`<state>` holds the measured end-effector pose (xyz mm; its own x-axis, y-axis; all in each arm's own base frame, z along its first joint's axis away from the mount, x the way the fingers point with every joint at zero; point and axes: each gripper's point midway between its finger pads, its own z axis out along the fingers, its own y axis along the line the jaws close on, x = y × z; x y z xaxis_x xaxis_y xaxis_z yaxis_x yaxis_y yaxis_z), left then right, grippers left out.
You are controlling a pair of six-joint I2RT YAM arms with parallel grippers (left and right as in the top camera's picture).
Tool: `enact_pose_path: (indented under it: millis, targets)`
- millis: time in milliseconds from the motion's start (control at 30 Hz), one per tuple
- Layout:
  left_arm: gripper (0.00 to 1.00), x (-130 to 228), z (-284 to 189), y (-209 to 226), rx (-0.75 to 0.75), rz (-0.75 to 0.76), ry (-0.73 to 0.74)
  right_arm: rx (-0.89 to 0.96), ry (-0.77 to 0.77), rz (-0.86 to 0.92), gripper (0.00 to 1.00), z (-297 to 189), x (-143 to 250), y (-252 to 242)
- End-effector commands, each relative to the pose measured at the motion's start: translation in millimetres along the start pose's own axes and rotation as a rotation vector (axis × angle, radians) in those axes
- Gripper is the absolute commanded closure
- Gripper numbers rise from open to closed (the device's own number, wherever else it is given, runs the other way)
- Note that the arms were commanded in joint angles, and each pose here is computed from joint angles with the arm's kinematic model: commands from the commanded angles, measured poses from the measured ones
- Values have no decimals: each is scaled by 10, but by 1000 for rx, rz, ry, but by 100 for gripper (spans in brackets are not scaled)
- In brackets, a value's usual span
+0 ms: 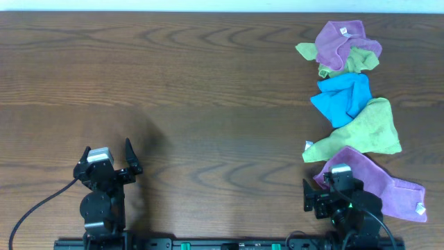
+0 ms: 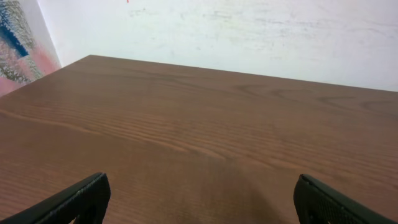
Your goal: Fold the cloth
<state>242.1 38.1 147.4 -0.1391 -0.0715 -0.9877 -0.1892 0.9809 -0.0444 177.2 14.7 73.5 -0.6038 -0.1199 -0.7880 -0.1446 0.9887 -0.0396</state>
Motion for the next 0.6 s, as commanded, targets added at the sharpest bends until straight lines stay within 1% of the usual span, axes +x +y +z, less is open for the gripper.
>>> enact_pose_path:
  millis: [0,567]
  targets:
    - [5,199,24,29,-16,24,46,-4,9,2,1,25,47,7]
    - [5,199,24,29,-16,24,46,-5,9,2,1,25,48,7]
